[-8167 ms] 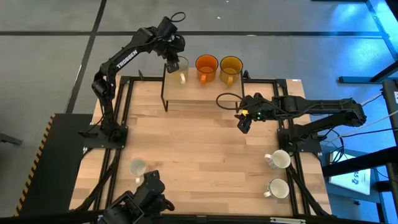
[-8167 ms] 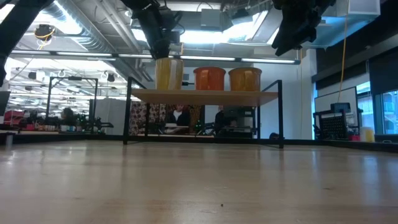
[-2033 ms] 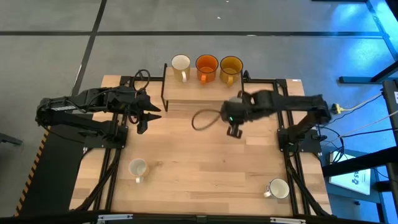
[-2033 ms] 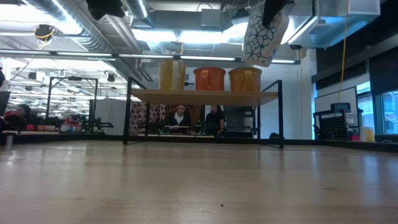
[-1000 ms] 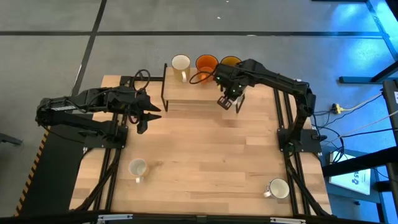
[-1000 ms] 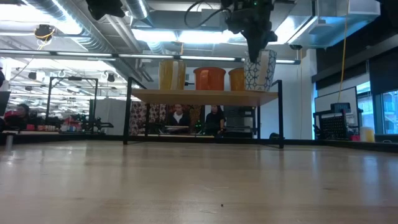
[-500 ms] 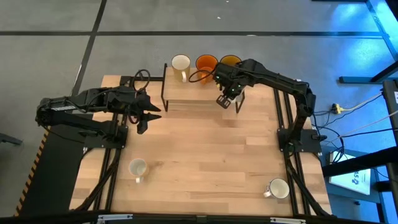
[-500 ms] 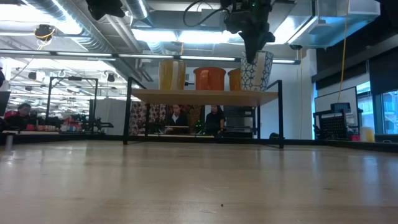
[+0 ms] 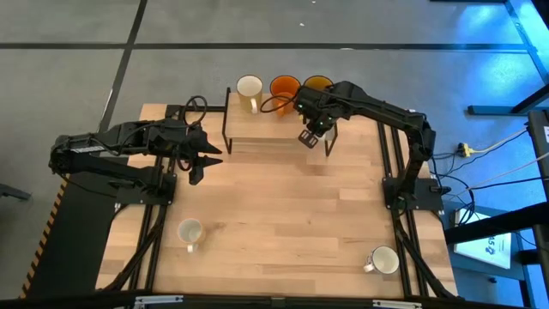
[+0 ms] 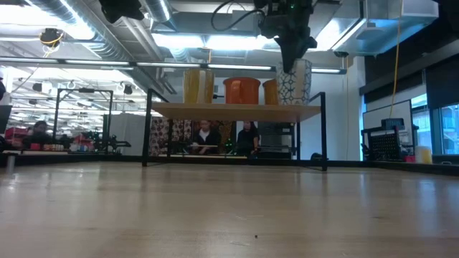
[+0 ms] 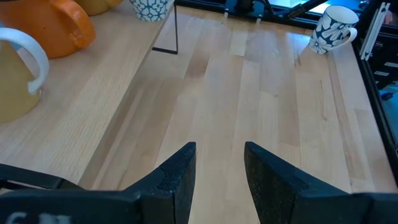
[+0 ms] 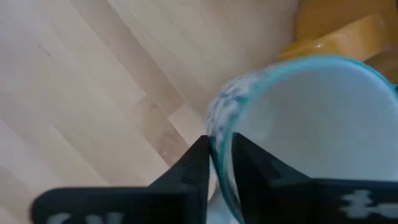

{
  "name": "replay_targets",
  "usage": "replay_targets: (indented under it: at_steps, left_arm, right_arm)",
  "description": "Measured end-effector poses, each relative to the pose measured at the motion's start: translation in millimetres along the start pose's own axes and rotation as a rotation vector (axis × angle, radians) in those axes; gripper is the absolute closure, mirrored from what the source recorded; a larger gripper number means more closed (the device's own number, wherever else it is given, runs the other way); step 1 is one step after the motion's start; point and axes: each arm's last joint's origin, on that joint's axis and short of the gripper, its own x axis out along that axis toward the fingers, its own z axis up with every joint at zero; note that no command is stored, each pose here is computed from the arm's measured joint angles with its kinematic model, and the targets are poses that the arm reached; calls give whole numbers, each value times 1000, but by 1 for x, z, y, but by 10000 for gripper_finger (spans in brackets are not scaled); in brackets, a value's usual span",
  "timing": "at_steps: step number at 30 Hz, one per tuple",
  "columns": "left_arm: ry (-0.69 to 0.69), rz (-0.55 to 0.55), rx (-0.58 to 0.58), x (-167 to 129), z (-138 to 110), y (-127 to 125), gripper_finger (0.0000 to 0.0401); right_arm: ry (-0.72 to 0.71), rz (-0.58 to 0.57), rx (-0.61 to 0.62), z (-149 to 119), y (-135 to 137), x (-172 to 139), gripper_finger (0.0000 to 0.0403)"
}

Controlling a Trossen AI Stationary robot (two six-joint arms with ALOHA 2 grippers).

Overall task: Place coffee mugs
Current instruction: Put the top blue patterned mug on the shelf, then put the blue patterned mug on the shelf

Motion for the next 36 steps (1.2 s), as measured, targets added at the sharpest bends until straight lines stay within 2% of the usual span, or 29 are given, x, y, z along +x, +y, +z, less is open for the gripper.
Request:
replay_targets:
  at_steps: [6,10,13,22,28,33,36]
  left_arm:
    - [0,0,0,0,0,0,270]
    - [0,0,-1,0,0,0,270]
    - [0,-1,-1,0,0,0,270]
    - [1,-7,-3,0,0,0,270]
    - [2,-13,-8,0,0,0,270]
    - [3,-18,-30,0,0,-1,270]
    - [7,-44,-33,0,0,-1,270]
  right_arm:
    - [-11,-43,-2,0,-1,0,304]
    - [-37,-77,4,2,-1,0,295]
    - [-47,-57,7,3,-1,-3,295]
    - [-141,34,4,0,11,-48,297]
    - [-263,153,-115,-17,52,-89,297]
    - [-265,224,-270,-49,100,-104,297]
    - [-259,278,-289,-72,126,-113,297]
